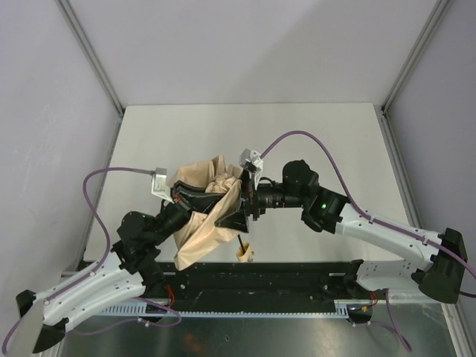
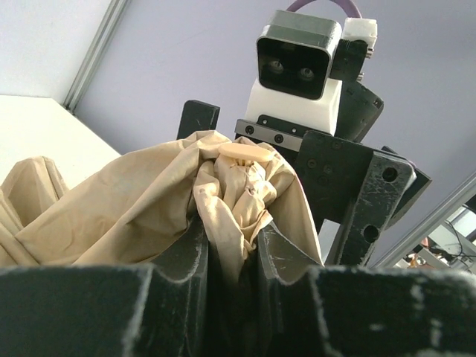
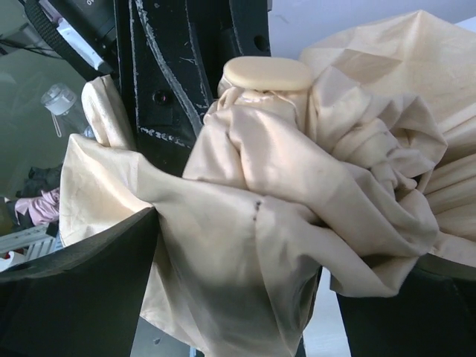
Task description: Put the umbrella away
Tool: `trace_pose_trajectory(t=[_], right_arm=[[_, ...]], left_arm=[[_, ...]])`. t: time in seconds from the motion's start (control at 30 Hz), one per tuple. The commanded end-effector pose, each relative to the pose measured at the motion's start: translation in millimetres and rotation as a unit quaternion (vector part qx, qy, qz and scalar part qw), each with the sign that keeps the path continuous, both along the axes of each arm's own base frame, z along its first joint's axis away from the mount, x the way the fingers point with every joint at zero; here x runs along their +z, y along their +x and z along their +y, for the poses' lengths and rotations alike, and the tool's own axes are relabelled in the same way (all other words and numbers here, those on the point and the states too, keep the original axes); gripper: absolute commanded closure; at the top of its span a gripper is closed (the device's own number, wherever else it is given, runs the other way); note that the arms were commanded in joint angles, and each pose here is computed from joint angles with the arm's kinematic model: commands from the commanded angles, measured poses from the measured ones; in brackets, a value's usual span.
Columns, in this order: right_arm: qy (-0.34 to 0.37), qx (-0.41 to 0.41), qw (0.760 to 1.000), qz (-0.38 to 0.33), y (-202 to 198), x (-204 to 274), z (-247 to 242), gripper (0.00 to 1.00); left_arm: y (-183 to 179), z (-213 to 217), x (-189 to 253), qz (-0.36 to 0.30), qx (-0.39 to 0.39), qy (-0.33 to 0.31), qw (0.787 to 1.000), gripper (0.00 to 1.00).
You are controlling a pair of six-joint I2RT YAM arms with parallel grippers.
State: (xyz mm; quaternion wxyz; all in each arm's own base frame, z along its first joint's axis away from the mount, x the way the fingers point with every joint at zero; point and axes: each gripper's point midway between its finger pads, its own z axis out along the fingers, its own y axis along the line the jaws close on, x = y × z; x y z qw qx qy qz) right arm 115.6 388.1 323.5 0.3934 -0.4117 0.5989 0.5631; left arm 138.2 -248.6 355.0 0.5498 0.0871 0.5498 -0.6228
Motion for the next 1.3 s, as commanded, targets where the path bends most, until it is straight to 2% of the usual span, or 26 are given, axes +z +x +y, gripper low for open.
trace_pose_trajectory(t=[0.0, 0.03, 0.27, 0.57, 0.63, 0.7, 0.83, 1.03, 1.1, 1.2, 1.27], right_arm=[[0.040, 0.060, 0.997, 0.007, -21.1, 3.4, 12.3, 0.11], [0.049, 0.062, 0.997, 0.006, -22.7, 6.9, 10.7, 0.14], [0.080, 0.095, 0.992, -0.001, -39.9, 29.0, -3.7, 0.51], [0.055, 0.108, 0.993, 0.004, -51.1, 22.4, -16.1, 0.96], [0.048, 0.107, 0.993, 0.005, -52.4, 18.3, -18.3, 0.99], [0.049, 0.103, 0.993, 0.005, -53.7, 16.9, -22.5, 1.00], [0.056, 0.073, 0.996, 0.015, -46.4, 16.6, -35.0, 1.00], [0.055, 0.044, 0.997, 0.037, -40.8, 12.3, -53.8, 1.00], [0.052, 0.036, 0.997, 0.041, -39.3, 10.3, -58.2, 1.00], [0.040, 0.009, 0.998, 0.045, -31.6, 4.8, -65.9, 1.00], [0.038, -0.015, 0.998, 0.042, -23.2, 4.0, -72.3, 1.00]], left_arm=[[-57.3, 13.5, 89.2, -0.086, -0.113, -0.126, 0.982, 1.00], [-57.7, 13.9, 89.2, -0.087, -0.113, -0.127, 0.982, 1.00], [-56.8, 7.9, 79.0, -0.078, -0.122, -0.115, 0.983, 1.00], [-53.9, -4.8, 69.1, -0.055, -0.141, -0.100, 0.983, 1.00], [-52.8, -4.7, 67.8, -0.053, -0.138, -0.097, 0.984, 0.91], [-50.5, -3.1, 66.3, -0.047, -0.130, -0.093, 0.986, 0.71], [-46.0, 3.2, 66.2, -0.045, -0.104, -0.071, 0.991, 0.46], [-20.4, 22.0, 57.2, -0.005, -0.006, 0.005, 1.000, 0.07], [-5.1, 33.6, 45.9, 0.022, 0.048, 0.047, 0.997, 0.02], [13.7, 60.6, 33.7, 0.053, 0.135, 0.096, 0.985, 0.01], [15.4, 73.9, 33.2, 0.051, 0.161, 0.107, 0.980, 0.12]])
